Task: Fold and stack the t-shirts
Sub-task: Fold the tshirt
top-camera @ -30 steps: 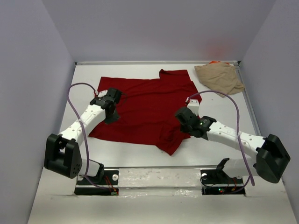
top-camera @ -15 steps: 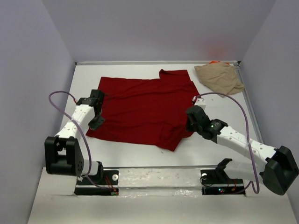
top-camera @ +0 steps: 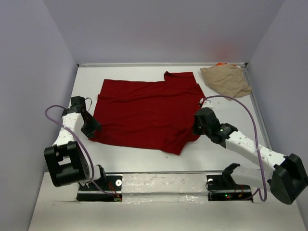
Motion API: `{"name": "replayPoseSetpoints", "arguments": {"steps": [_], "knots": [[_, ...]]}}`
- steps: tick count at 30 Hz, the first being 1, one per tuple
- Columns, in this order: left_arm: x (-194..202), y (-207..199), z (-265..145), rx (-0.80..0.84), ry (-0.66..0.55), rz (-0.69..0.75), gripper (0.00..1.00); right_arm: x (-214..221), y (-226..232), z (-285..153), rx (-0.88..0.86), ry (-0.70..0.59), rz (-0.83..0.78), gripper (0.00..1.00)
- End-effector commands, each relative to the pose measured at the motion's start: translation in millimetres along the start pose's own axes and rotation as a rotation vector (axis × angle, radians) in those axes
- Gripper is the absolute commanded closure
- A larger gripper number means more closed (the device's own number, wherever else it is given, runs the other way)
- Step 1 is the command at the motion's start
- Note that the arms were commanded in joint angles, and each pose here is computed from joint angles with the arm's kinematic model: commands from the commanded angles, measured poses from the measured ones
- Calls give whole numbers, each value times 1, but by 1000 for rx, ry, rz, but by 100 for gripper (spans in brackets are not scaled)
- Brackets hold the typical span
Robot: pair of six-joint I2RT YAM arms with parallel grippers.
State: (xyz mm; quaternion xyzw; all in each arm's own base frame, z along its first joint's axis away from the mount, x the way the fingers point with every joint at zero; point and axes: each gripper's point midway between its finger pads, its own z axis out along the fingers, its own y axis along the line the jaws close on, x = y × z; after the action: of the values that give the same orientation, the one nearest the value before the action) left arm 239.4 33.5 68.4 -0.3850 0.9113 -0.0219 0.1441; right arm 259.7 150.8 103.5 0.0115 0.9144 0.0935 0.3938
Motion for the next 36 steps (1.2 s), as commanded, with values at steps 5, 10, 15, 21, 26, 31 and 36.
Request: {"name": "replayPoseSetpoints", "arguments": {"steps": [5, 10, 15, 21, 26, 31, 36], "knots": [[-19, 36, -12, -215, -63, -10, 46, -14, 9, 4, -84, -43, 15, 100], [-25, 45, -14, -275, -108, -49, 53, -17, 6, 6, -94, -50, 26, 100], [-26, 39, 0, -264, -63, -61, 57, -17, 7, 5, -100, -51, 26, 100], [-24, 34, 24, -261, -11, -55, 58, -16, 5, 4, -104, -47, 33, 100], [-23, 35, 31, -276, 9, -49, 58, -14, 3, 4, -96, -46, 34, 100], [-31, 37, 26, -292, -23, -43, 64, -14, 3, 5, -96, -41, 30, 100], [-33, 36, 22, -283, -37, -47, 100, -14, 0, 6, -85, -42, 40, 100]]}}
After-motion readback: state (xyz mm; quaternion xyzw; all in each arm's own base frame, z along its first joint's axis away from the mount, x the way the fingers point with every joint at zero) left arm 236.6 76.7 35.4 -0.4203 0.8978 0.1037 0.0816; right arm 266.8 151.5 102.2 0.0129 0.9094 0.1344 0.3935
